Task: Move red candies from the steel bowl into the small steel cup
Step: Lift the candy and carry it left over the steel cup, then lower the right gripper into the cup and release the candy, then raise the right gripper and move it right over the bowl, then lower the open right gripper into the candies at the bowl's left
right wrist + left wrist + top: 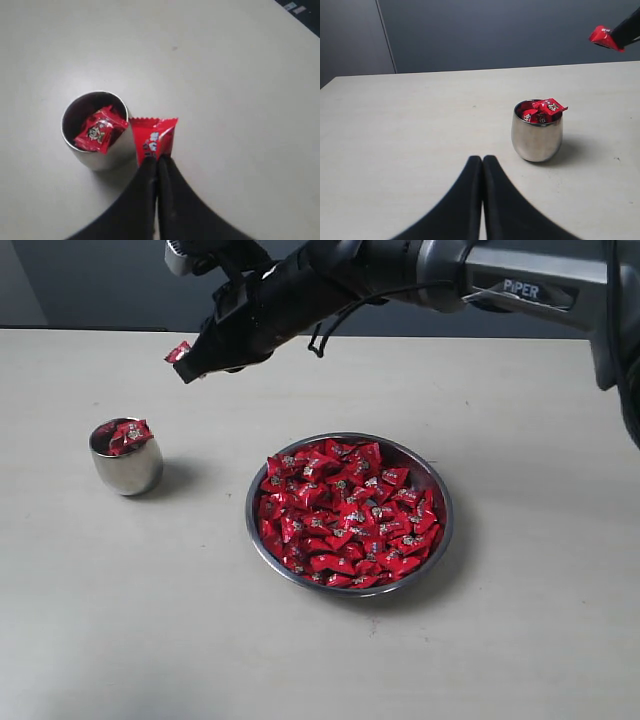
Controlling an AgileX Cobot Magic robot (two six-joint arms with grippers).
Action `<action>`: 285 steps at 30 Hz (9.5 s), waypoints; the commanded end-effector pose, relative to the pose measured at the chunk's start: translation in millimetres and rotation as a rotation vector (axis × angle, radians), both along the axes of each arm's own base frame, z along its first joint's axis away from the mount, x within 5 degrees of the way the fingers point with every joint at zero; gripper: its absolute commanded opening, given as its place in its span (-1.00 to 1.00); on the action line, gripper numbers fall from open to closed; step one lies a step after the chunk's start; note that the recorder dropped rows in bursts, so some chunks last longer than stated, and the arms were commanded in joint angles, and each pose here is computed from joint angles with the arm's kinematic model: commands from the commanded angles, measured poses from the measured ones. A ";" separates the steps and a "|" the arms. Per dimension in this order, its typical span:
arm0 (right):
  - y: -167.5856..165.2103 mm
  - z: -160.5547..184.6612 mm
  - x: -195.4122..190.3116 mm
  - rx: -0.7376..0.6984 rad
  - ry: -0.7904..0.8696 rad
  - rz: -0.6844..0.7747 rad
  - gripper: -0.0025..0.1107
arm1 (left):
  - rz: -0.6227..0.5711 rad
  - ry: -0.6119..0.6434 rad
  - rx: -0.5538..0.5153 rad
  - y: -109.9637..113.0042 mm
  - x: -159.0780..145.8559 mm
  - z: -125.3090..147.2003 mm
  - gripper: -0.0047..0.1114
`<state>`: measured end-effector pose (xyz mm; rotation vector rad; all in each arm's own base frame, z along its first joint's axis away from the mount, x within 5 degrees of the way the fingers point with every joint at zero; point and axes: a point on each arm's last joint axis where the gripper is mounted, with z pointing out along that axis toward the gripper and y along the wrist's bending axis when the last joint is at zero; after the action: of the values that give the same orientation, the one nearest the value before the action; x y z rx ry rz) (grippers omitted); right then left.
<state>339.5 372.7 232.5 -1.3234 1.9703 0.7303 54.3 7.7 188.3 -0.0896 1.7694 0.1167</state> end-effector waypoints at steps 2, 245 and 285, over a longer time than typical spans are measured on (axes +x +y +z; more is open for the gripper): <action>11.1 -1.2 4.9 0.026 0.037 0.043 -0.97 | 0.001 -0.003 -0.003 -0.1 -0.2 -0.9 -0.91; -165.7 -116.6 9.1 0.173 0.808 -0.371 -0.97 | 0.001 -0.003 -0.003 -0.1 -0.2 -0.9 -0.91; -150.3 -115.5 16.9 0.151 0.718 -0.436 -0.38 | 0.001 -0.003 -0.003 -0.1 -0.2 -0.9 -0.91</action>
<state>354.8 225.1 119.4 -0.5094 2.5453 1.2554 54.3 7.7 188.3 -0.0896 1.7694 0.1167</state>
